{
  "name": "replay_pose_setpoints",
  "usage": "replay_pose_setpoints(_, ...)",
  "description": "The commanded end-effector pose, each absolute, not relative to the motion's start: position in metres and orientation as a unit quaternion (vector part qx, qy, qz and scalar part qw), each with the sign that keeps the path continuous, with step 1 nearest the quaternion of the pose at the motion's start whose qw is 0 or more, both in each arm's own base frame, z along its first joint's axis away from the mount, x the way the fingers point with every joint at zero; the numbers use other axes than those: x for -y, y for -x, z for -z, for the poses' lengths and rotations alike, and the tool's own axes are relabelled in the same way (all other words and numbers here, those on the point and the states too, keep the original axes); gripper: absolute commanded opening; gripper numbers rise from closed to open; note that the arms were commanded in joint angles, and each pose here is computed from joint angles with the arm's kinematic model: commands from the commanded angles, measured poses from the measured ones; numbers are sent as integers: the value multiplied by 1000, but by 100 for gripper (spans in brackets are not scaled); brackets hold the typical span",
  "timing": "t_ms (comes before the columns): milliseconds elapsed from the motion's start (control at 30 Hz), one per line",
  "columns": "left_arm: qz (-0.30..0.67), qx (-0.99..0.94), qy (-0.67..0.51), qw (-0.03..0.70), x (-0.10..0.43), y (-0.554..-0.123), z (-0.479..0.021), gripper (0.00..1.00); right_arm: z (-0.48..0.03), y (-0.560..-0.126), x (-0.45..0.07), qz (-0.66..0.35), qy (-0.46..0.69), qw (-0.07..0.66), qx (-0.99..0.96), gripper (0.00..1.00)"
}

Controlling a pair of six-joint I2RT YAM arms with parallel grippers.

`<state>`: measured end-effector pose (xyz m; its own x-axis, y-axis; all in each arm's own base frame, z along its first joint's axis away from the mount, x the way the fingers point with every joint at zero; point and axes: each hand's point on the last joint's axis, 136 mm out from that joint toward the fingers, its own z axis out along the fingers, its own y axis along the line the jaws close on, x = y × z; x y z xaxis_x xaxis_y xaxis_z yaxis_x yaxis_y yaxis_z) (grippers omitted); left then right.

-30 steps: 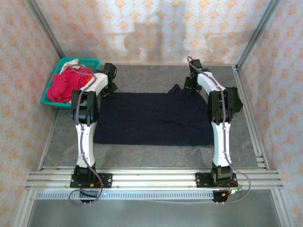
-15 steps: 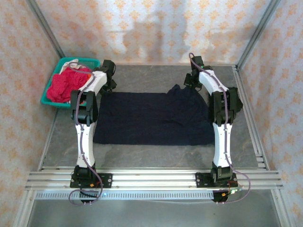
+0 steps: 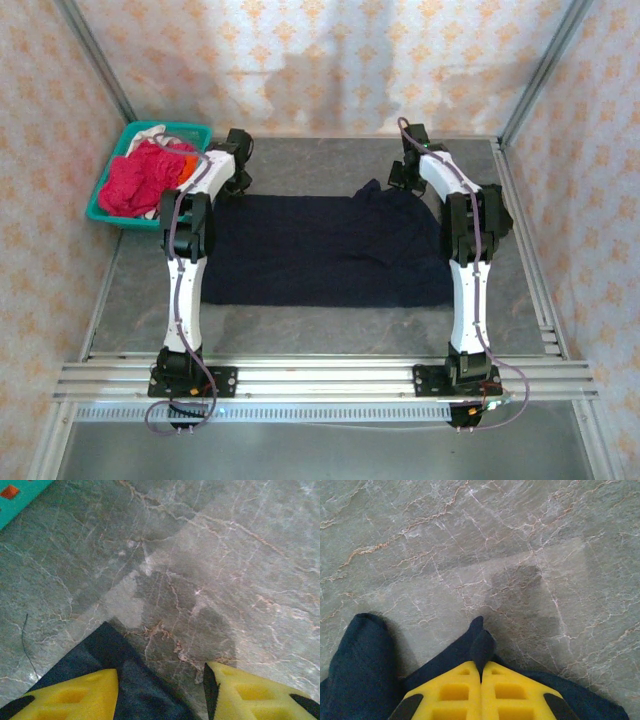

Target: Fold and stack the t-shirts

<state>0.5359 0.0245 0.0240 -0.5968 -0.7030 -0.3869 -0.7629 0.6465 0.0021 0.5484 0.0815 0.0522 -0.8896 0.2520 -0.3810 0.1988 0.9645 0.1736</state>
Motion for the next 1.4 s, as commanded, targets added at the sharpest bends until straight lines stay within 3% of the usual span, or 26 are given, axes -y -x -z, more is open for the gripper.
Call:
replay_pose_setpoints(0,-119,-889,423,128,-31,-510,-2,44,-75,-550,-83,-72,-119,226,-964,0)
replay_pose_setpoints(233,-114,-888,430,115,-29,-505,2,5,-77,-549,-82,-71,-120,228,-964,0)
replay_pose_setpoints(300,-112,-888,430,118,-30,-505,-2,0,-76,-549,-82,-70,-120,228,-964,0)
replay_pose_setpoints(900,-88,-884,409,210,-30,-510,-100,0,-132,-544,-79,-87,-130,297,-942,0)
replay_pose_setpoints(1367,-99,-892,387,214,-29,-460,-117,0,-169,-472,-64,-82,-127,326,-933,0)
